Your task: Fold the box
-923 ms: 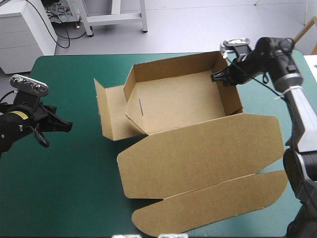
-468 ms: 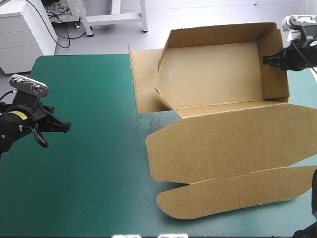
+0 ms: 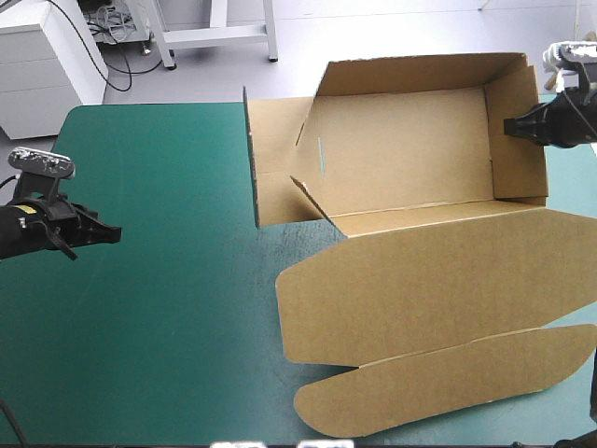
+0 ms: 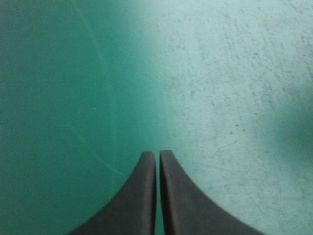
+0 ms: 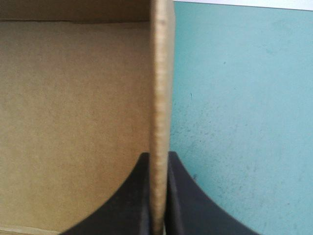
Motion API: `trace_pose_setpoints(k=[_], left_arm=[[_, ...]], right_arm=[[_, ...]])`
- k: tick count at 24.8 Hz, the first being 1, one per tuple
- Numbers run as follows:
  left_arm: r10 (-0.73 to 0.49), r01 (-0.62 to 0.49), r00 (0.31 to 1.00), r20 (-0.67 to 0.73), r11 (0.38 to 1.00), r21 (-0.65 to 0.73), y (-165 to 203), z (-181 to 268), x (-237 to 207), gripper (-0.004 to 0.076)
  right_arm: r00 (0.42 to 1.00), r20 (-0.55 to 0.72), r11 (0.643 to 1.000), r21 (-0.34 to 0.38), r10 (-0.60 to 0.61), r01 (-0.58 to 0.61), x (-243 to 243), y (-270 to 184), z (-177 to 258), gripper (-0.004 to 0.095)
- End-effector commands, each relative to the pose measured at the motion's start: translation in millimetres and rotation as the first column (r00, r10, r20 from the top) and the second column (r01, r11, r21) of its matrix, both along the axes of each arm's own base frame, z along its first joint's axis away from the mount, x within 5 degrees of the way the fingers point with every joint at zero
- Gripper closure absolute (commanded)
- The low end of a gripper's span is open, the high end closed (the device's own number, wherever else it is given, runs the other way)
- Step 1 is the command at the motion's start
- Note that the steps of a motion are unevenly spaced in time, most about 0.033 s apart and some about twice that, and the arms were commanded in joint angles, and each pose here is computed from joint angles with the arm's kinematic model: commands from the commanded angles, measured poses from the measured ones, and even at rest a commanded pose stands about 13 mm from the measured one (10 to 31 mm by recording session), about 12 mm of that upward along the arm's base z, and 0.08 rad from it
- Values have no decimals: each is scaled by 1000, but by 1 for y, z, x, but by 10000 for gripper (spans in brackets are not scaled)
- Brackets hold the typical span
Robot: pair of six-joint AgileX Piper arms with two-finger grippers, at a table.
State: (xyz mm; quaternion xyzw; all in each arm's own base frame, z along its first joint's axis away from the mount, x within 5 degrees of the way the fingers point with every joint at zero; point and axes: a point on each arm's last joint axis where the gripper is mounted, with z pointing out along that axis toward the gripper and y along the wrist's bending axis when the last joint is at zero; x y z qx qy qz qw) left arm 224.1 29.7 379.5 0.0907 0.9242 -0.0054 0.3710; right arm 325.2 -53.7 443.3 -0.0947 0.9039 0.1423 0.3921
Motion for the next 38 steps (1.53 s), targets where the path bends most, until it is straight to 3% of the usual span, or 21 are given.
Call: trace_pose_setpoints(k=[1, 6, 9, 12, 15, 23, 25, 32, 38], left_arm=[[-98, 108, 994, 54, 970, -216, 7, -1, 18, 703], [-267, 266, 962, 57, 869, -418, 6, -24, 45, 708], [-306, 305, 948, 84, 804, -511, 3, -32, 57, 708], [-304, 317, 942, 143, 660, -681, -1, -37, 74, 708], [-350, 360, 920, 175, 581, -730, -14, -41, 82, 696], [-516, 499, 827, 222, 493, -713, -74, -44, 86, 106], [-537, 521, 806, 249, 442, -730, -86, -41, 84, 4], [-534, 540, 792, 296, 386, -748, -96, -34, 83, 9], [-503, 535, 800, 327, 352, -768, -96, -29, 84, 9]], right_arm=[[995, 103, 998, 57, 11, -17, -18, 9, 19, 928], [992, 123, 995, 83, 42, -52, -23, 14, 20, 927], [987, 148, 992, 93, 67, -81, -26, 18, 23, 928], [982, 171, 988, 118, 78, -99, -29, 21, 27, 928], [980, 181, 984, 137, 84, -110, -29, 22, 29, 928], [977, 193, 982, 141, 95, -124, -29, 23, 30, 928], [976, 192, 981, 139, 106, -134, -29, 27, 30, 928], [968, 172, 976, 91, 181, -198, -25, 51, 25, 927], [977, 176, 985, 98, 123, -142, -18, 52, 24, 927]])
